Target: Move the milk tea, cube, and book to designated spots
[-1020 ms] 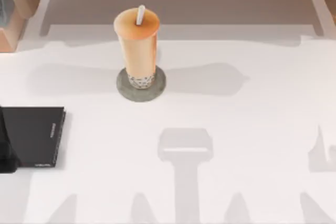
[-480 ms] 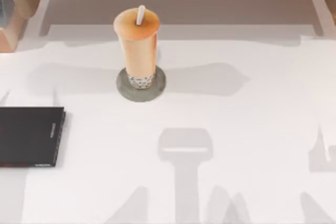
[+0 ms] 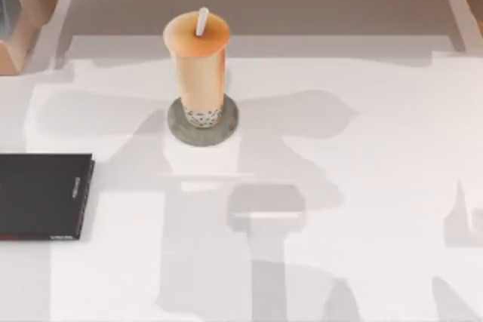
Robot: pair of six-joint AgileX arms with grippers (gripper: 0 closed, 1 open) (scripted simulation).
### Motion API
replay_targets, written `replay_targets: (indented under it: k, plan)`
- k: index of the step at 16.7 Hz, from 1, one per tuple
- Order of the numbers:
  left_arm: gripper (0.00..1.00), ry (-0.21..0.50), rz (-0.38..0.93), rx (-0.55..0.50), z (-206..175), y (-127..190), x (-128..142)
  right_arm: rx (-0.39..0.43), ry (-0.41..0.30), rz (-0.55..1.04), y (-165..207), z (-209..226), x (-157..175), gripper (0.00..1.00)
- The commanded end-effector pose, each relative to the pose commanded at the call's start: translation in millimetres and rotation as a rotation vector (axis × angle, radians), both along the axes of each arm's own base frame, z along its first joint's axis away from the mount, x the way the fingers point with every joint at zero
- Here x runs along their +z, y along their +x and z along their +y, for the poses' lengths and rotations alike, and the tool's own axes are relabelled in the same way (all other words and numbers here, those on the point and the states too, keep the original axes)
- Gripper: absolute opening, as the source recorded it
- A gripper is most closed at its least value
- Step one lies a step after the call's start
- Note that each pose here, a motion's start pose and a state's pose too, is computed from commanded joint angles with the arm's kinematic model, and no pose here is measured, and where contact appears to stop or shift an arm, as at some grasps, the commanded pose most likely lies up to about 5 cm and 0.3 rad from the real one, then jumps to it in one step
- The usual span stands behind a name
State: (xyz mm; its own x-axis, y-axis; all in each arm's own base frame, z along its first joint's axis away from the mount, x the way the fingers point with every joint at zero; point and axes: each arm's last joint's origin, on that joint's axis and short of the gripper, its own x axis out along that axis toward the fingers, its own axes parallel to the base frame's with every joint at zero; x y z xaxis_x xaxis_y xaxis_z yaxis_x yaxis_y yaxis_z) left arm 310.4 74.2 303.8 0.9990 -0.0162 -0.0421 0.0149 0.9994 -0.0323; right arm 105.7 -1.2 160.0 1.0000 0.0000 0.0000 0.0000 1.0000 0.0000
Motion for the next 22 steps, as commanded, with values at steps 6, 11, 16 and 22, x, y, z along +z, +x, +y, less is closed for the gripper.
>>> replay_targets:
  k: [6,11,16,22]
  plan:
    - [1.0,-0.008,0.008,-0.001,66,101,-44,0.0,0.0,0.0,0,0,0,1.0]
    - [1.0,0.013,-0.038,-0.001,91,128,-56,0.0,0.0,0.0,0,0,0,1.0]
    - [1.0,0.012,-0.035,-0.005,89,128,-57,0.0,0.0,0.0,0,0,0,1.0]
    - [1.0,0.013,-0.039,-0.001,91,147,-56,0.0,0.0,0.0,0,0,0,1.0]
